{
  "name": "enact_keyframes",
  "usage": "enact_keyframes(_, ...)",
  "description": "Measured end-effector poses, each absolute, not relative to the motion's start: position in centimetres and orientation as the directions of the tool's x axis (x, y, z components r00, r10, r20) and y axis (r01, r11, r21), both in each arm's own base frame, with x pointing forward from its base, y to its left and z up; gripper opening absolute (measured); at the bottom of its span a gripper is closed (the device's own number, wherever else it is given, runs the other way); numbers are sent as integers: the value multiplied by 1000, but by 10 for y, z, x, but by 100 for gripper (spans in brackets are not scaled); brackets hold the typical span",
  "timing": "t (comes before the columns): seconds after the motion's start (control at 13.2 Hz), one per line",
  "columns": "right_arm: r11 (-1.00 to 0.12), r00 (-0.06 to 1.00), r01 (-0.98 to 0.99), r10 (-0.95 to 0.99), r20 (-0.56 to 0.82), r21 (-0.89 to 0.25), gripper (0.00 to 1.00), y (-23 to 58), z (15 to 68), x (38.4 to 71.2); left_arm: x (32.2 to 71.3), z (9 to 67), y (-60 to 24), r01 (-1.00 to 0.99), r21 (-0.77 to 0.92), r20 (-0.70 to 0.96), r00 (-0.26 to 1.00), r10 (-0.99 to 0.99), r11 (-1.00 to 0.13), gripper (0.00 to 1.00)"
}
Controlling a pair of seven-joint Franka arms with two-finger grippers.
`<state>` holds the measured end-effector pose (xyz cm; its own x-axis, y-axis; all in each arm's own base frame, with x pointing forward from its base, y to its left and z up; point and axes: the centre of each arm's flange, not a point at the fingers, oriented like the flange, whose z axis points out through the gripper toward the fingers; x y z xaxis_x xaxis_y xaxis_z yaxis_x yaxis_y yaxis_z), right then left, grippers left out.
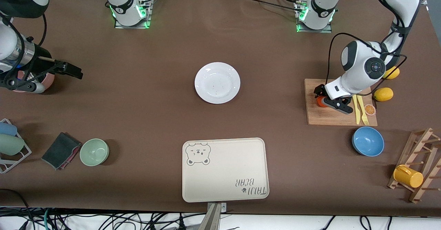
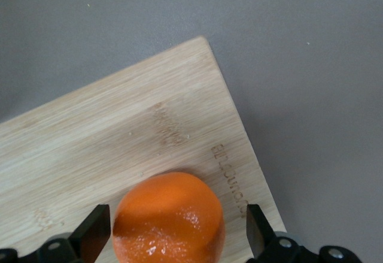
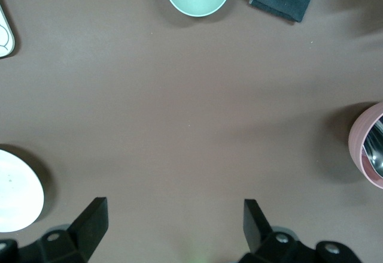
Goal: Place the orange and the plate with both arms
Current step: 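Close the left gripper on the orange and lift it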
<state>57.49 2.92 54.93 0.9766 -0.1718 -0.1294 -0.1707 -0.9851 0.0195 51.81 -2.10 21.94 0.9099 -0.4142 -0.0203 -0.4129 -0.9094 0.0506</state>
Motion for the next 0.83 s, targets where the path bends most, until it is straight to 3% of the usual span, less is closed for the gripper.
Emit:
enact_keyframes(0.3, -985, 977, -171, -172, -130, 20, 100, 29, 549, 575, 517, 209, -11, -432, 58, -22, 901, -434, -900, 100)
enact_keyframes(0.45, -985, 977, -171, -172, -130, 20, 100, 29, 549, 575, 517, 207, -12, -439, 61, -24, 897, -441, -896, 95)
enact_keyframes(0.61, -985, 977, -171, -172, -130, 20, 100, 29, 549, 575, 517, 209, -15, -449, 62, -26, 892, -451, -891, 79)
enact_keyframes(0.83, -985, 977, -170, -172, -130, 20, 100, 29, 549, 575, 521, 218, -26, -468, 61, -18, 883, -469, -882, 79)
